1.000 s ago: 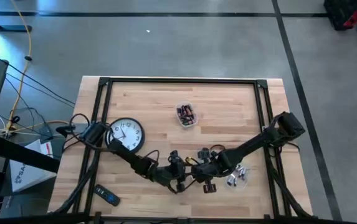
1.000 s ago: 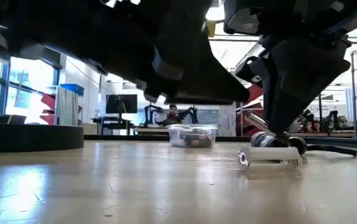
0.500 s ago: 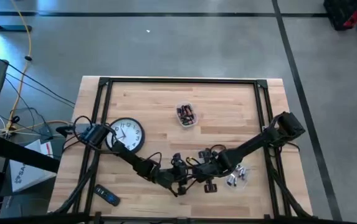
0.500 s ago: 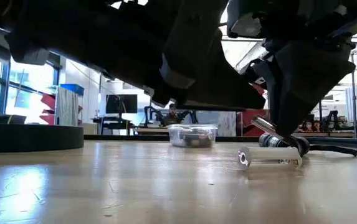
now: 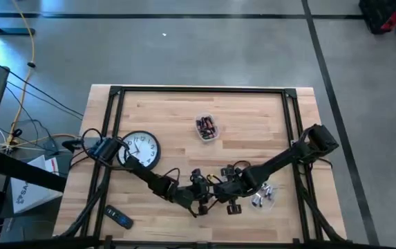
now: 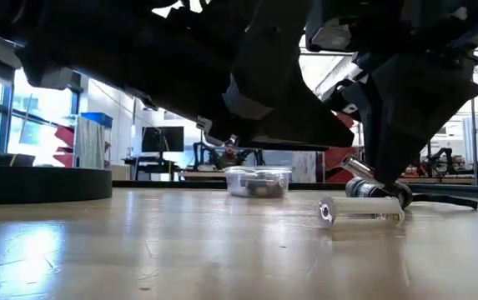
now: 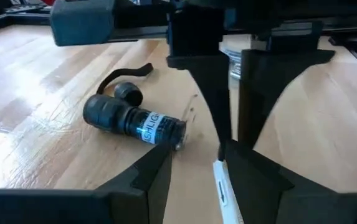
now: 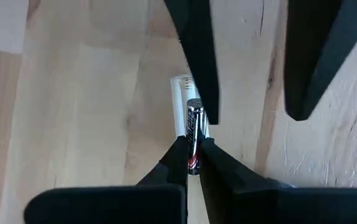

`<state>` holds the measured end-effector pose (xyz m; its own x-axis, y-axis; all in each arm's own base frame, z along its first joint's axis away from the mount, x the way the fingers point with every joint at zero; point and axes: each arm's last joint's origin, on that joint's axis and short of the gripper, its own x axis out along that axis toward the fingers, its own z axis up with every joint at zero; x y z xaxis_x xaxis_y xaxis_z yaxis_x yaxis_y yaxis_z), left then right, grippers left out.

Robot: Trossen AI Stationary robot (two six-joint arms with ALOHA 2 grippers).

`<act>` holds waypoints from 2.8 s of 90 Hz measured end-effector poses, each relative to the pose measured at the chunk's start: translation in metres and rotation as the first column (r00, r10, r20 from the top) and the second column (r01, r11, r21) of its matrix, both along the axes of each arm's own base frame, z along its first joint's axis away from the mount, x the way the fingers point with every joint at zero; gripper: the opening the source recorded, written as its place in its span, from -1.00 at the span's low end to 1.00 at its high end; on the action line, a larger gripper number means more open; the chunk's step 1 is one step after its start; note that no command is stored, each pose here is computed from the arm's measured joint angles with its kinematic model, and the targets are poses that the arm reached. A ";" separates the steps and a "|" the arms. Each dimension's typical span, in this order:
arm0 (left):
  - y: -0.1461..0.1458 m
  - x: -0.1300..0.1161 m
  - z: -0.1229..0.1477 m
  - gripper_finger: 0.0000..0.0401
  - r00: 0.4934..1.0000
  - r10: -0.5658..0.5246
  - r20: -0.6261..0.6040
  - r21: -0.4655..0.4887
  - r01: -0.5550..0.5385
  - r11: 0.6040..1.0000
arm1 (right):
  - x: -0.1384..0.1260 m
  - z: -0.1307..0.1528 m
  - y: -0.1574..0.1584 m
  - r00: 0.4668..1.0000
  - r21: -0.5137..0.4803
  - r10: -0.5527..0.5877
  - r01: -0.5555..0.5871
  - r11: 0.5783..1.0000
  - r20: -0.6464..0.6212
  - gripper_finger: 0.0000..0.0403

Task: Insert battery
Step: Insert the silver battery into the battery holder

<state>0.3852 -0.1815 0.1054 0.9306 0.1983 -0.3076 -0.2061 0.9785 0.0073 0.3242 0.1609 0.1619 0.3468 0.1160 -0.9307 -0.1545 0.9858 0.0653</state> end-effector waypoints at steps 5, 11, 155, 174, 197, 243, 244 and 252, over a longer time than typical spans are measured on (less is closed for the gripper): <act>0.000 0.000 0.000 -0.34 1.000 0.001 0.000 0.000 -0.001 1.000 | 0.000 0.000 0.000 1.000 -0.001 0.002 -0.002 1.000 0.001 -1.00; 0.001 0.000 0.000 -0.34 1.000 0.003 0.002 -0.010 -0.003 1.000 | 0.000 0.000 0.000 1.000 -0.002 0.004 -0.004 1.000 0.001 -1.00; -0.003 -0.001 -0.013 -0.34 0.998 -0.049 -0.045 -0.060 0.046 0.997 | 0.000 0.000 0.001 0.998 0.001 0.063 -0.063 0.998 -0.003 -1.00; -0.003 -0.001 -0.013 -0.34 0.997 -0.060 -0.047 -0.066 0.057 0.996 | 0.002 0.001 0.002 0.997 0.009 0.068 -0.068 0.998 0.023 -1.00; -0.003 -0.001 -0.013 -0.34 0.997 -0.060 -0.047 -0.066 0.057 0.996 | 0.003 0.001 0.002 0.997 0.005 0.071 -0.071 0.997 0.036 -1.00; -0.003 -0.001 -0.013 -0.34 0.997 -0.061 -0.053 -0.064 0.058 0.996 | 0.003 0.001 0.002 0.998 -0.005 0.056 -0.056 0.998 0.037 -1.00; -0.003 -0.001 -0.013 -0.34 0.997 -0.063 -0.054 -0.065 0.059 0.996 | 0.003 0.001 0.002 0.998 -0.005 0.056 -0.056 0.998 0.037 -1.00; -0.003 -0.001 -0.014 -0.34 0.996 -0.066 -0.059 -0.064 0.062 0.996 | 0.003 0.001 0.002 0.998 -0.005 0.056 -0.056 0.998 0.037 -1.00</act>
<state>0.3840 -0.1842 0.0916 0.9198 0.1179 -0.3742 -0.1443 0.9886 -0.0433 0.3268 0.1626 0.1630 0.3740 0.1327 -0.9179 -0.2116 0.9758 0.0548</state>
